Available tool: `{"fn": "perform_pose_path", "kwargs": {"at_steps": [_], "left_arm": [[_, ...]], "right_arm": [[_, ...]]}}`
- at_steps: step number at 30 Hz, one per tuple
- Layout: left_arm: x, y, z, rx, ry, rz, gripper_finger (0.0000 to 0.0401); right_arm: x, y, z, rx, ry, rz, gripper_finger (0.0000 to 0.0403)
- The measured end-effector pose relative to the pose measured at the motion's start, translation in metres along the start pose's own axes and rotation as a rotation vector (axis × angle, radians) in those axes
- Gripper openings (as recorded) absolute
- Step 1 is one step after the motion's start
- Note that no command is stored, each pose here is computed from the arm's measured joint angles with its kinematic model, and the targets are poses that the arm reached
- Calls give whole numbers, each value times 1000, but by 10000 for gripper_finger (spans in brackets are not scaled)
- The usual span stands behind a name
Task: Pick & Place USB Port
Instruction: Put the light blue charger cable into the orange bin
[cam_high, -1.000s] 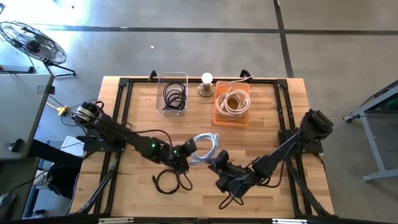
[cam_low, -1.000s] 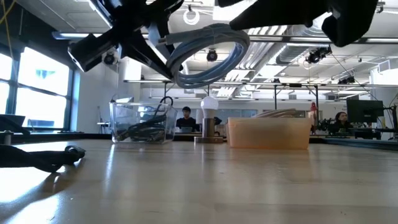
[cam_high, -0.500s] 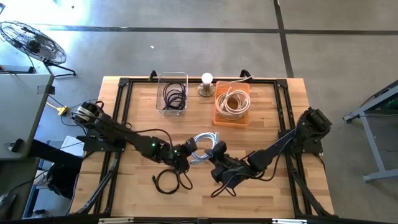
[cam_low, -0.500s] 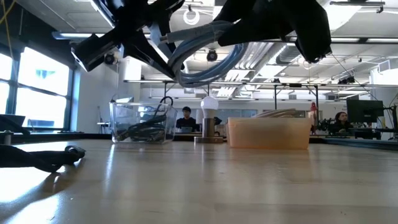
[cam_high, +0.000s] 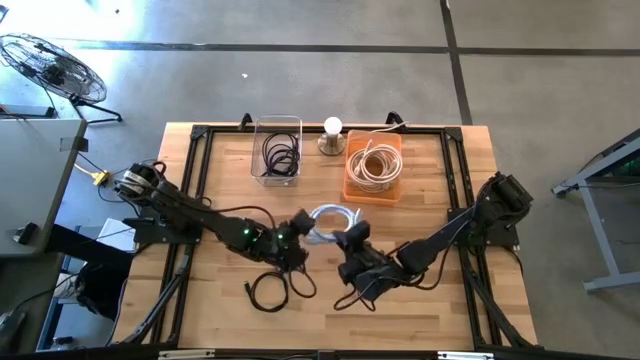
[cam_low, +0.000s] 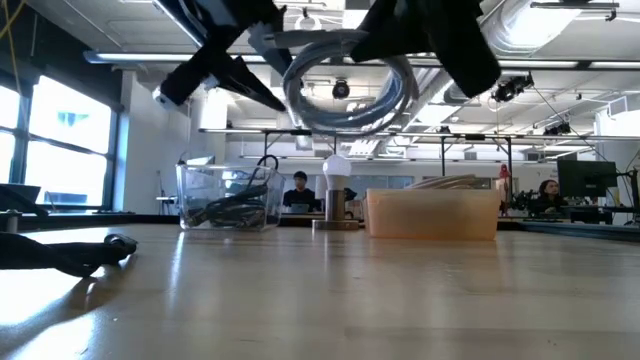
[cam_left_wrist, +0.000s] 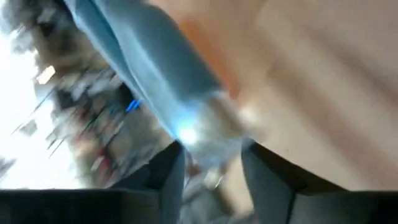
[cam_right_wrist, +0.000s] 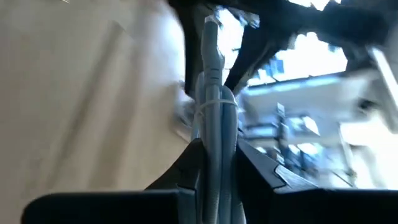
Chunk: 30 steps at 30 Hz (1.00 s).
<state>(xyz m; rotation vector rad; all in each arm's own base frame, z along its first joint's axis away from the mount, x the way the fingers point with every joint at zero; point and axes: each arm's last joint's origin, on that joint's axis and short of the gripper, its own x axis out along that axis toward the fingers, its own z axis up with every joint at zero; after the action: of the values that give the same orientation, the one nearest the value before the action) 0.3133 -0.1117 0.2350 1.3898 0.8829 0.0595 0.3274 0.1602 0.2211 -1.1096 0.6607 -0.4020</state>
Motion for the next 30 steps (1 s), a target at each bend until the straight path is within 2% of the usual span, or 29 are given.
{"fn": "perform_pose_path", "kwargs": {"at_steps": [4, 7, 9, 14, 17, 21, 24, 27, 30], "left_arm": [[-7, -2, -5, 41, 239, 163, 186], [-17, -6, -6, 117, 373, 262, 202], [-24, -10, -6, 154, 412, 301, 206], [-31, -17, -5, 132, 394, 311, 208], [-31, -22, -10, 116, 383, 279, 208], [-29, -28, -19, 66, 368, 190, 209], [-28, -31, -26, 17, 369, 122, 209], [-26, -33, -32, -42, 384, 76, 209], [-24, -33, -38, -75, 406, 38, 209]], "right_arm": [[5, -8, -6, -48, 143, -169, 56], [14, -15, -14, -77, 264, -278, 56], [22, -21, -21, -85, 319, -306, 56], [49, -48, -49, 17, 425, -331, 56], [61, -71, -72, 144, 461, -304, 56], [70, -99, -109, 397, 507, -199, 56], [74, -109, -136, 556, 590, -122, 56], [79, -111, -151, 619, 658, -67, 56], [85, -113, -152, 699, 626, 11, 56]]}}
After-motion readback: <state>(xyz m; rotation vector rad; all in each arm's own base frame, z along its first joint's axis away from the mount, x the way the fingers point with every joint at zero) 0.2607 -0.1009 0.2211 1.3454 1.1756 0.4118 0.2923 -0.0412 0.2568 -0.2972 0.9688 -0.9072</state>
